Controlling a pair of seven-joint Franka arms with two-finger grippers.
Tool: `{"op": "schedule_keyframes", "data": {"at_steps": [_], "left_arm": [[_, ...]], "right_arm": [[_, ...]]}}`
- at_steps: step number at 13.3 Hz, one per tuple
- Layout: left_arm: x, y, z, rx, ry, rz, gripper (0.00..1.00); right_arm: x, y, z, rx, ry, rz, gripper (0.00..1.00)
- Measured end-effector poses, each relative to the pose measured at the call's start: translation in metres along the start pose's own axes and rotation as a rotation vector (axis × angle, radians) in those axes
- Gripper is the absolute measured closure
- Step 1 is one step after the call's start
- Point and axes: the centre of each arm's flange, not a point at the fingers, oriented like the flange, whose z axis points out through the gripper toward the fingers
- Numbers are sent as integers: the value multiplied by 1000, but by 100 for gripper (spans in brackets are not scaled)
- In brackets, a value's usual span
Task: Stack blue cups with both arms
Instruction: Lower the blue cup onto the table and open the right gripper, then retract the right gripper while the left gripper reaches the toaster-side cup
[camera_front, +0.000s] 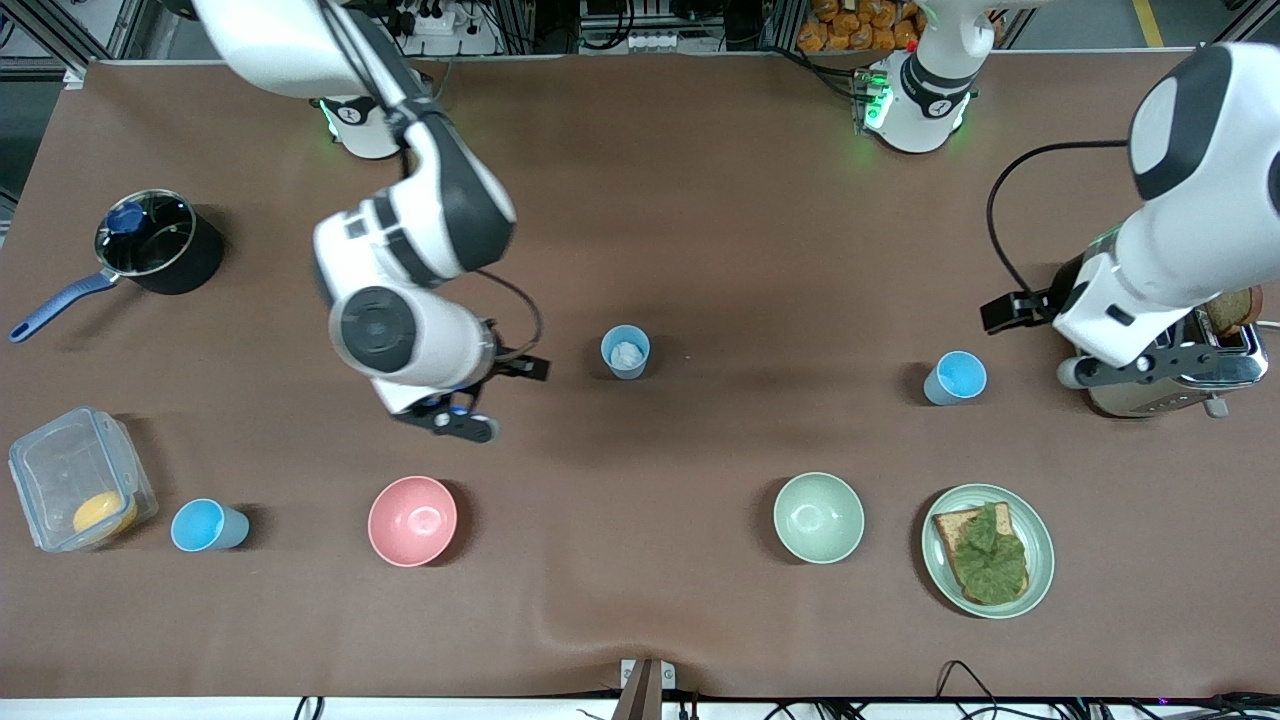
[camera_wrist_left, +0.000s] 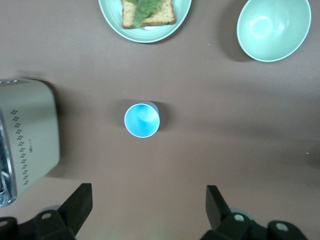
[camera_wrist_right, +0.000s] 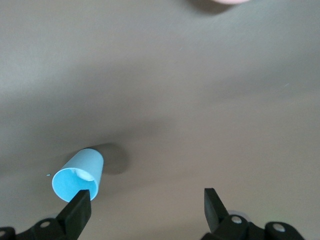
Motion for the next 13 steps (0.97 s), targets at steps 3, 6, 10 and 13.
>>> {"op": "schedule_keyframes", "data": {"at_steps": [3, 6, 10, 13], "left_arm": [[11, 26, 40, -28, 17, 30, 0], [28, 36, 108, -52, 39, 36, 0], [35, 34, 190, -70, 44, 26, 0], [30, 7, 224, -63, 14, -16, 0]], "right_arm": [[20, 55, -35, -27, 19, -14, 0], [40, 108, -55, -46, 13, -43, 0], [56, 176, -83, -35, -1, -59, 0], [59, 221, -98, -47, -26, -84, 0]]}}
